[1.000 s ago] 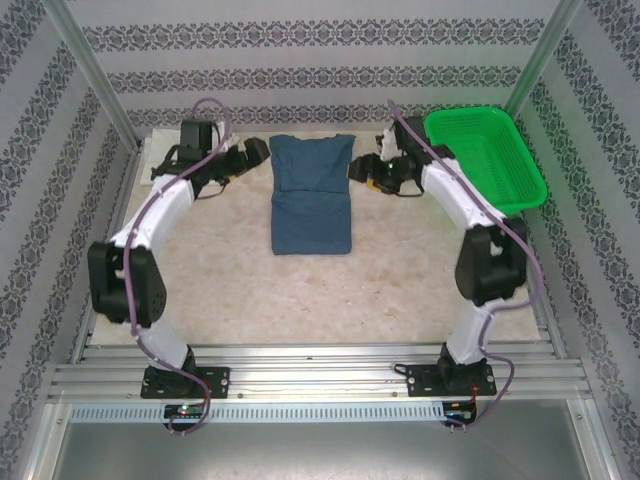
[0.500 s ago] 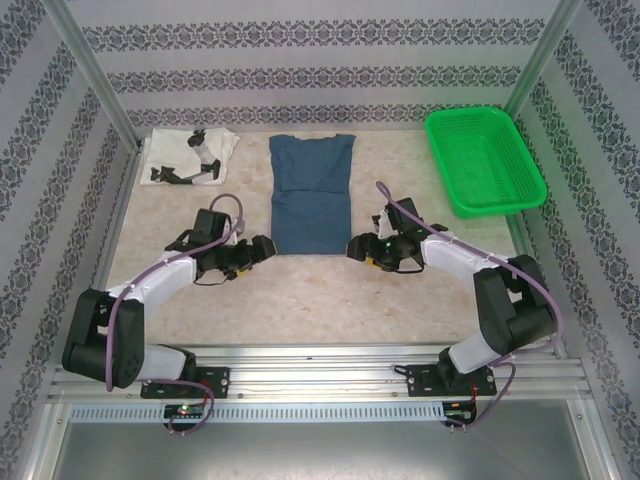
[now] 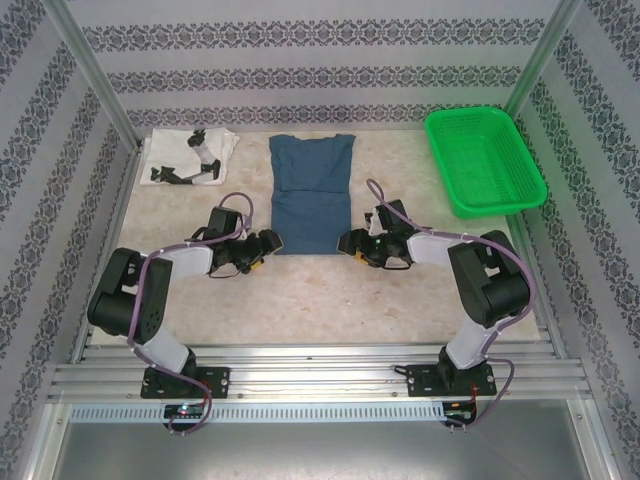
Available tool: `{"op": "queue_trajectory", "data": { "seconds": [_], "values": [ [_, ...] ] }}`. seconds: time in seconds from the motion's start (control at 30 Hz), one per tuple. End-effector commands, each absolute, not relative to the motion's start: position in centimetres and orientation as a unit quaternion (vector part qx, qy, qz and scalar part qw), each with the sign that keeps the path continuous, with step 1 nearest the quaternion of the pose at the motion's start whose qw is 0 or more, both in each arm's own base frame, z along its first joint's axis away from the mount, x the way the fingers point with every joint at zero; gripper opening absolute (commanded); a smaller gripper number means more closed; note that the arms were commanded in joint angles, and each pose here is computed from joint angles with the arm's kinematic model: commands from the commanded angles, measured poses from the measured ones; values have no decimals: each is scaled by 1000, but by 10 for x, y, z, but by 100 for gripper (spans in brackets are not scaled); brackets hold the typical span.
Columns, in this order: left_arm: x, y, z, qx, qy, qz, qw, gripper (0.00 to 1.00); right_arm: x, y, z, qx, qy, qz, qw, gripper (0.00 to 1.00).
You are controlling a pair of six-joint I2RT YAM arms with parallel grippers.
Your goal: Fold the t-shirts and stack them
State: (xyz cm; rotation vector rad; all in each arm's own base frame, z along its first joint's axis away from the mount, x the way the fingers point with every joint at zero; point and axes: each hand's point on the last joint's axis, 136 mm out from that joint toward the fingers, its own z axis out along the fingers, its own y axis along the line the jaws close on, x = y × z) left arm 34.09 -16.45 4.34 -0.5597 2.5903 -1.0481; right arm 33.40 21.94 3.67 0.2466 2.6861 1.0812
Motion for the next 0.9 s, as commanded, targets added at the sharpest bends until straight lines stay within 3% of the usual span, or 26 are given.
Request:
{"op": "queue_trajectory", "data": {
  "seconds": [0.0, 0.27, 0.6, 0.87],
  "values": [
    [362, -164, 40, -195, 900, -348, 177, 79, 353, 225, 37, 90, 911, 381, 131, 63],
    [372, -163, 14, -204, 910, -326, 156, 70, 366, 230, 36, 96, 909, 386, 128, 54],
    [402, -199, 37, -183, 888, -391, 157, 69, 380, 233, 47, 93, 904, 397, 127, 50],
    [404, -208, 32, -177, 893, -390, 140, 55, 376, 234, 38, 93, 908, 393, 110, 38]
  ]
}}
